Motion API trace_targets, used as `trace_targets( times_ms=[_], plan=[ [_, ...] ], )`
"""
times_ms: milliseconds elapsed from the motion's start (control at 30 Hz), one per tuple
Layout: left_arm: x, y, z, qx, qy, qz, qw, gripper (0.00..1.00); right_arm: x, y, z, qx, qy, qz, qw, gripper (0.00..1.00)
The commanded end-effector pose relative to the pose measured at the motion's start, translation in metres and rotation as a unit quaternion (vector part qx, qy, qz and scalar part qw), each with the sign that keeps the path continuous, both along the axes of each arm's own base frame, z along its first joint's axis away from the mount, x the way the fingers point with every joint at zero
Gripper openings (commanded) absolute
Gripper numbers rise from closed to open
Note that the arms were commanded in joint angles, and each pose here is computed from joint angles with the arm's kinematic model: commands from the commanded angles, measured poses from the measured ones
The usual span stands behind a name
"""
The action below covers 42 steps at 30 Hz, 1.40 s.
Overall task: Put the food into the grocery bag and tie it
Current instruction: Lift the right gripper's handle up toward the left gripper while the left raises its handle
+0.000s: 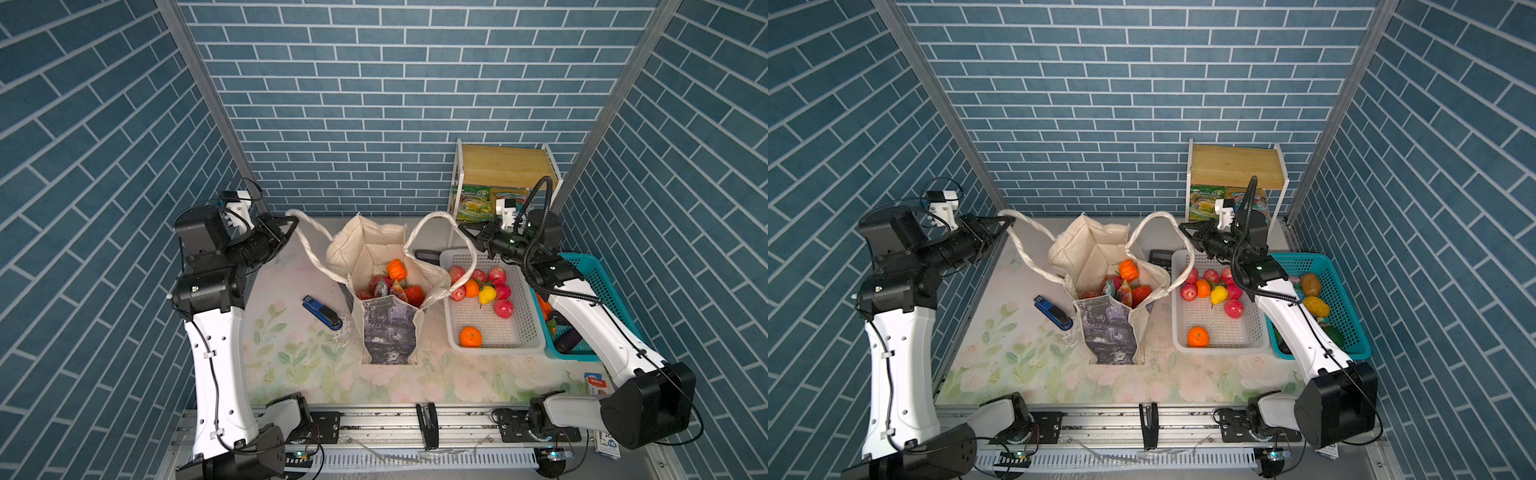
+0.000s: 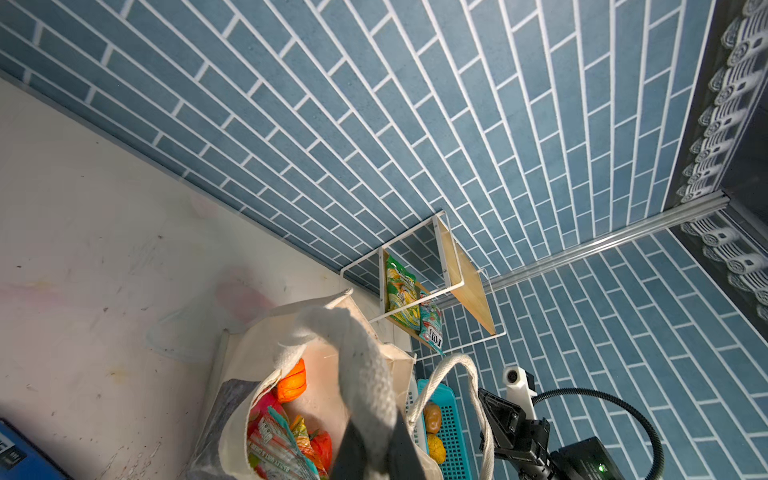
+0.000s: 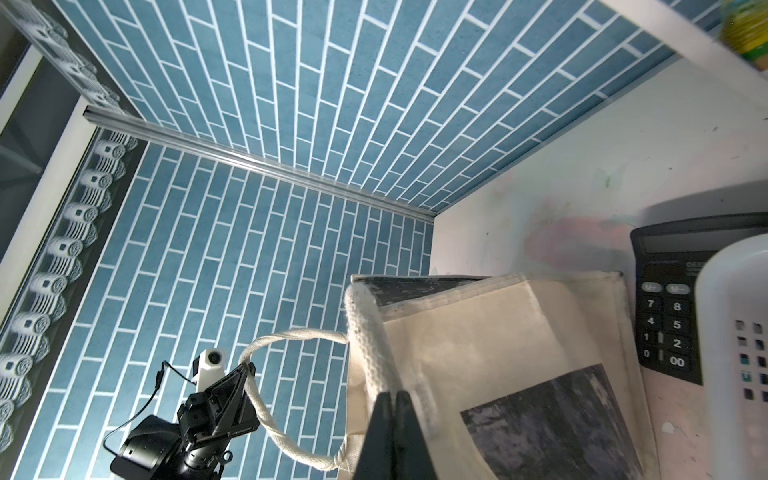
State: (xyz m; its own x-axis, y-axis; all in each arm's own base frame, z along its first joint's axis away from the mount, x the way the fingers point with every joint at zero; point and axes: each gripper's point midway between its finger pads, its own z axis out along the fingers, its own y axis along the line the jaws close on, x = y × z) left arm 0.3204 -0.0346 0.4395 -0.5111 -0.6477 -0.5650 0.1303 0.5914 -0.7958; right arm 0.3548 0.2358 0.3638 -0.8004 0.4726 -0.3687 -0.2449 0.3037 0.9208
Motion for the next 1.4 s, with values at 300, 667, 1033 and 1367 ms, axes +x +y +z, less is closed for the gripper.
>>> trace_targets(
  times_ms=[300,667,1033,1367],
  plan=[
    [0.013,-0.063,0.024,0.040,-0.048,-0.073,0.995,0.03,-0.023,0.065,0.019,-0.022,-0.049,0.114,0.992,0.00],
    [0.012,-0.089,-0.002,0.051,-0.020,-0.102,0.993,0.03,-0.036,0.071,-0.013,-0.121,-0.028,0.140,0.982,0.00],
    [0.004,-0.085,-0.013,0.075,-0.007,-0.101,0.992,0.03,-0.061,0.055,-0.063,-0.207,0.019,0.181,0.961,0.06],
    [0.003,-0.084,-0.015,0.082,-0.004,-0.099,0.992,0.03,-0.066,0.059,-0.065,-0.186,0.022,0.194,0.963,0.28]
  ],
)
